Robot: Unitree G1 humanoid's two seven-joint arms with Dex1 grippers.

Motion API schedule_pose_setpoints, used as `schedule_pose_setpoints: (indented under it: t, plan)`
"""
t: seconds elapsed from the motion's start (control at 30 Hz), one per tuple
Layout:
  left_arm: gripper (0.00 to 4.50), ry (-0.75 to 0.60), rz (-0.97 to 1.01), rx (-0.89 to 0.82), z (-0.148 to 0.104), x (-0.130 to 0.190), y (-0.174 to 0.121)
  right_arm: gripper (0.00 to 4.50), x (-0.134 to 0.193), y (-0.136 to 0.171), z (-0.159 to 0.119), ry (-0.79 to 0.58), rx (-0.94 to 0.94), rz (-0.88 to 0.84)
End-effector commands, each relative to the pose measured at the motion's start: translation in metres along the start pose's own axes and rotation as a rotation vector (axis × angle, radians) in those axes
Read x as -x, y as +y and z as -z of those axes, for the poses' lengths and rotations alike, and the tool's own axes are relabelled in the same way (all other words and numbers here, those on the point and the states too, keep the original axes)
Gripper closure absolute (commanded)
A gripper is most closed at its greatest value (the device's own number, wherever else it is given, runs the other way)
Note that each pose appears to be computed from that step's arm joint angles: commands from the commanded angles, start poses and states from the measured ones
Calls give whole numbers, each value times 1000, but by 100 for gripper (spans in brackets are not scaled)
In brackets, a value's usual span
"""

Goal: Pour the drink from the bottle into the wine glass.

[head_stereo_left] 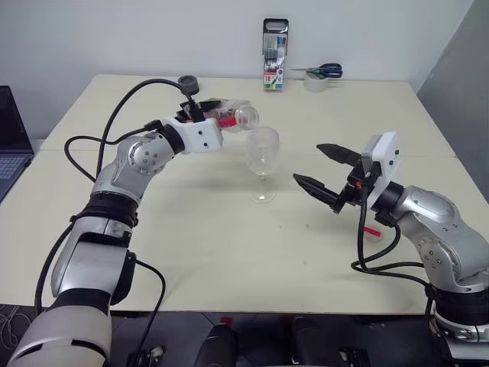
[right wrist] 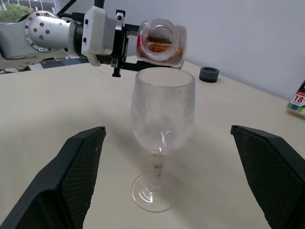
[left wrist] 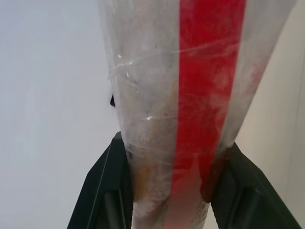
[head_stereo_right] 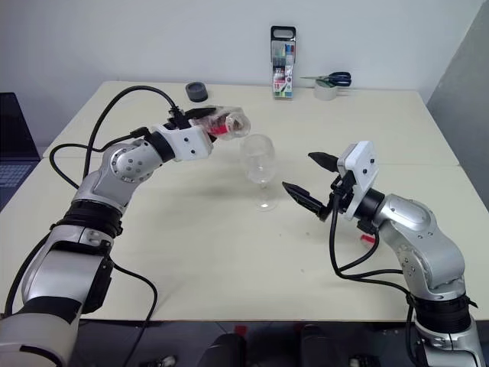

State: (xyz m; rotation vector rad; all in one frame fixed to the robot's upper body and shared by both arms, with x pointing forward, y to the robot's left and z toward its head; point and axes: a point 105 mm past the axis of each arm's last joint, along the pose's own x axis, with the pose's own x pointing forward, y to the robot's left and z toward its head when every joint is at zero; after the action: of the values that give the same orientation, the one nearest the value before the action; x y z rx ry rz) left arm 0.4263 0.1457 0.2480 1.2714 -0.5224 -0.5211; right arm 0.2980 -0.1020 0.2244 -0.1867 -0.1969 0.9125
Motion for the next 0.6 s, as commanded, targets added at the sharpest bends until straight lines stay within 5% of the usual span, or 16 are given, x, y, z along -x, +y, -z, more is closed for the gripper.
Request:
schedule_pose_setpoints:
  t: [0.03,0.6]
  plan:
    - [284,-51,-80,-76,-13,-3,30,0,-2,10,-14,-57,45,-30]
    - [284,-80,-120,-289,-19,-3,51,0,-2,14,-3,-50,48,-22]
